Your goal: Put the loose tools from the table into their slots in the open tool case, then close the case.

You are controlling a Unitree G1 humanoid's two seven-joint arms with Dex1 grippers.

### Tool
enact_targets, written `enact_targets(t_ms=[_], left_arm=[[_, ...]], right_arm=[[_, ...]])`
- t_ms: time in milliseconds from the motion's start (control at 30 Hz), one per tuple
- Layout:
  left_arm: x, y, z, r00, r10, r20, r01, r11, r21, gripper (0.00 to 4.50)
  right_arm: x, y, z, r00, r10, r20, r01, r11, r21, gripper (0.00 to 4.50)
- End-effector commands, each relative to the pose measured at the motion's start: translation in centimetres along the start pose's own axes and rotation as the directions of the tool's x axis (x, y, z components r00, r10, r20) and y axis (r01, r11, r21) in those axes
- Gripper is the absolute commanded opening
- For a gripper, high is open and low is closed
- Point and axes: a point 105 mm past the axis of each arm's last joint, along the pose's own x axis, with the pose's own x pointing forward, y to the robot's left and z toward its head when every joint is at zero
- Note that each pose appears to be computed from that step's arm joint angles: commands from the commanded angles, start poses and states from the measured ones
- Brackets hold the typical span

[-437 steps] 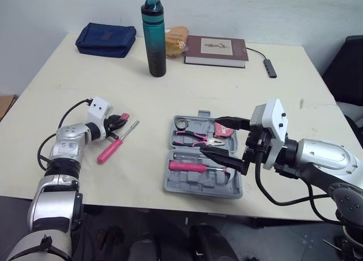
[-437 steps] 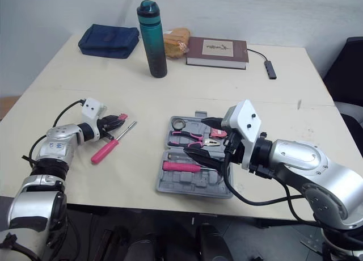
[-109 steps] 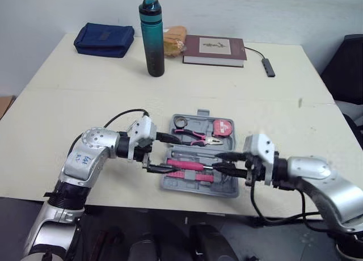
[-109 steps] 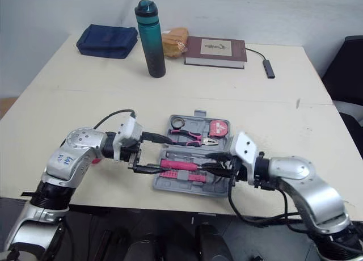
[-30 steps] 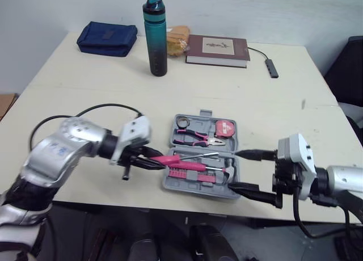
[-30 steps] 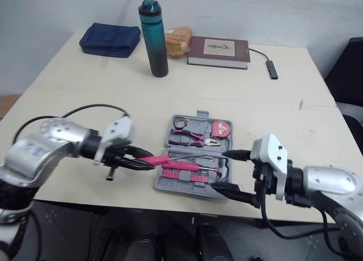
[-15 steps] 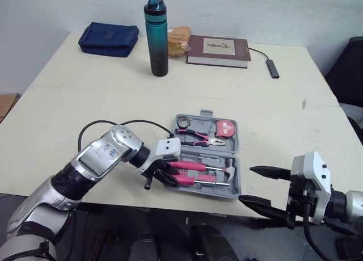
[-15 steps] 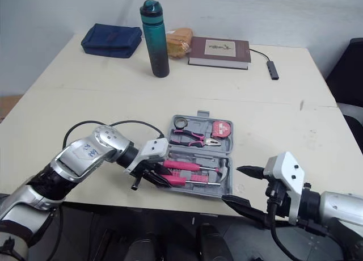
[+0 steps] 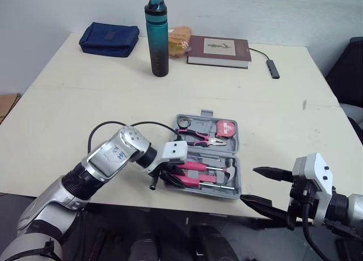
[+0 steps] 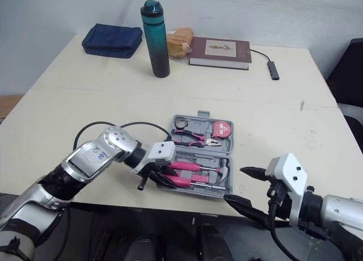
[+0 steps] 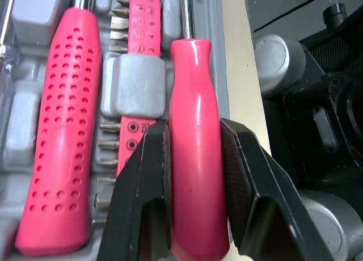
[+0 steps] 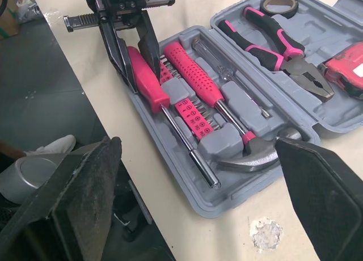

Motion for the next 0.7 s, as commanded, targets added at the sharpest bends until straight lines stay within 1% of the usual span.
enact_targets(t_ms=[33, 67, 100, 133, 167, 200, 300, 400, 433, 500, 600, 700], left_arm=[[-0.6, -0.6, 0.2, 0.999, -0.026, 0.024, 0.026, 1.0, -0.002, 2.39], [-1.0, -0.6, 0.3, 1.0, -0.022, 0.022, 0.021, 1.0, 0.008, 2.73], [-1.6, -0.7, 0.5, 0.999, -0.025, 0.028, 0.025, 1.0, 0.009, 3.27], [-2.3, -0.9, 0.9, 0.998, -0.038, 0.059, 0.038, 0.999, -0.006, 3.68], [-3.0, -1.2, 1.3, 0.994, -0.057, 0.095, 0.058, 0.998, -0.011, 4.2], [-3.6, -1.5, 1.6, 0.99, -0.078, 0.12, 0.079, 0.997, -0.001, 4.47], [-3.9, -1.8, 1.8, 0.976, -0.093, 0.196, 0.069, 0.99, 0.126, 4.47], [-3.4, -1.4, 1.7, 0.965, -0.067, 0.254, 0.015, 0.979, 0.202, 4.47], [-3.0, -1.1, 1.5, 0.959, -0.055, 0.279, -0.011, 0.973, 0.229, 4.22], [-2.3, -0.6, 1.1, 0.949, -0.042, 0.312, -0.036, 0.97, 0.241, 3.64], [-1.4, -0.3, 1.2, 0.93, -0.052, 0.363, -0.04, 0.97, 0.242, 2.23], [-0.4, 0.3, 1.2, 0.931, -0.041, 0.364, -0.044, 0.974, 0.221, 0.74]], right_arm=[[0.0, 0.4, 0.8, 1.0, 0.004, 0.02, -0.004, 0.999, -0.048, 4.5], [0.0, 0.4, 0.8, 1.0, 0.004, 0.019, -0.003, 0.999, -0.049, 4.5], [0.0, 0.3, 0.8, 1.0, 0.004, 0.019, -0.003, 0.999, -0.049, 4.5], [0.1, 0.3, 0.8, 1.0, 0.004, 0.019, -0.003, 0.999, -0.05, 4.5], [0.1, 0.3, 0.8, 1.0, 0.003, 0.019, -0.002, 0.999, -0.051, 4.5], [0.1, 0.2, 0.7, 1.0, 0.001, 0.02, 0.0, 0.999, -0.052, 4.5], [0.2, 0.2, 0.8, 1.0, 0.0, 0.024, 0.001, 0.998, -0.056, 4.5], [0.3, 0.2, 0.8, 1.0, 0.001, 0.026, 0.001, 0.998, -0.059, 4.5], [0.3, 0.2, 0.8, 1.0, 0.001, 0.028, 0.0, 0.998, -0.061, 4.5], [0.4, 0.1, 0.9, 0.999, 0.003, 0.032, -0.001, 0.998, -0.065, 4.5], [0.5, 0.0, 0.9, 0.999, 0.003, 0.033, -0.001, 0.997, -0.072, 4.5], [0.7, -0.1, 0.9, 0.999, 0.004, 0.033, -0.002, 0.997, -0.075, 4.5]])
